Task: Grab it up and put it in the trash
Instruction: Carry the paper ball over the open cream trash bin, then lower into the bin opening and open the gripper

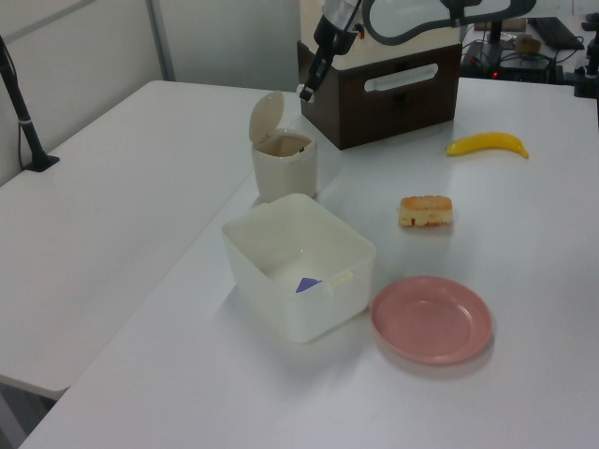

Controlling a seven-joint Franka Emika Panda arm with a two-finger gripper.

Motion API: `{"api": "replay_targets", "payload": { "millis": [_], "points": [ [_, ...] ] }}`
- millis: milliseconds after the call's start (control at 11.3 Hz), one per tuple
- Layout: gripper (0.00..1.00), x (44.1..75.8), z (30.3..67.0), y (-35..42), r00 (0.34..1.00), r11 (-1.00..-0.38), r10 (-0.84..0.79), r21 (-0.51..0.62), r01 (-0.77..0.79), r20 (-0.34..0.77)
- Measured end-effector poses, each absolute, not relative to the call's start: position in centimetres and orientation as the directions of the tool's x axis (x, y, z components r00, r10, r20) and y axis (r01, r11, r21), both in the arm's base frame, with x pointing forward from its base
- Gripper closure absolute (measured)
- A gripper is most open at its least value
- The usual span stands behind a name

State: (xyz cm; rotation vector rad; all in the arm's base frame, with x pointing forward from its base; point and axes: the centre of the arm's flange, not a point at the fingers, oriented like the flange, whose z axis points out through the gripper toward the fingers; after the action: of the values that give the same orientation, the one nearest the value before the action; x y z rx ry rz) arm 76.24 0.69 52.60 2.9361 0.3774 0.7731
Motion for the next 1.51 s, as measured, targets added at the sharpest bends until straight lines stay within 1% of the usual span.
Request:
{"api": "replay_targets", "payload": {
  "millis": [177,532,709,976,1153,1508],
  "points": [
    [0.81,76.3,52.6,0.8,0.841,-0.968,0.250,0.138,0.210,0.479],
    [0.81,76.4,52.7,1.1,0.843,-0.982,0.187,0.107,0.154,0.505],
    [0.81,76.7,51.5,1.1,0.851,-0.983,0.183,0.104,0.151,0.493],
    [0.81,77.8,49.0,1.1,0.838,-0.983,0.185,0.111,0.149,0.513],
    [0.81,78.1,47.5,1.1,0.846,-0.983,0.185,0.110,0.150,0.501],
    [0.81,78.4,46.2,1.2,0.853,-0.982,0.186,0.109,0.152,0.487]
  ]
}}
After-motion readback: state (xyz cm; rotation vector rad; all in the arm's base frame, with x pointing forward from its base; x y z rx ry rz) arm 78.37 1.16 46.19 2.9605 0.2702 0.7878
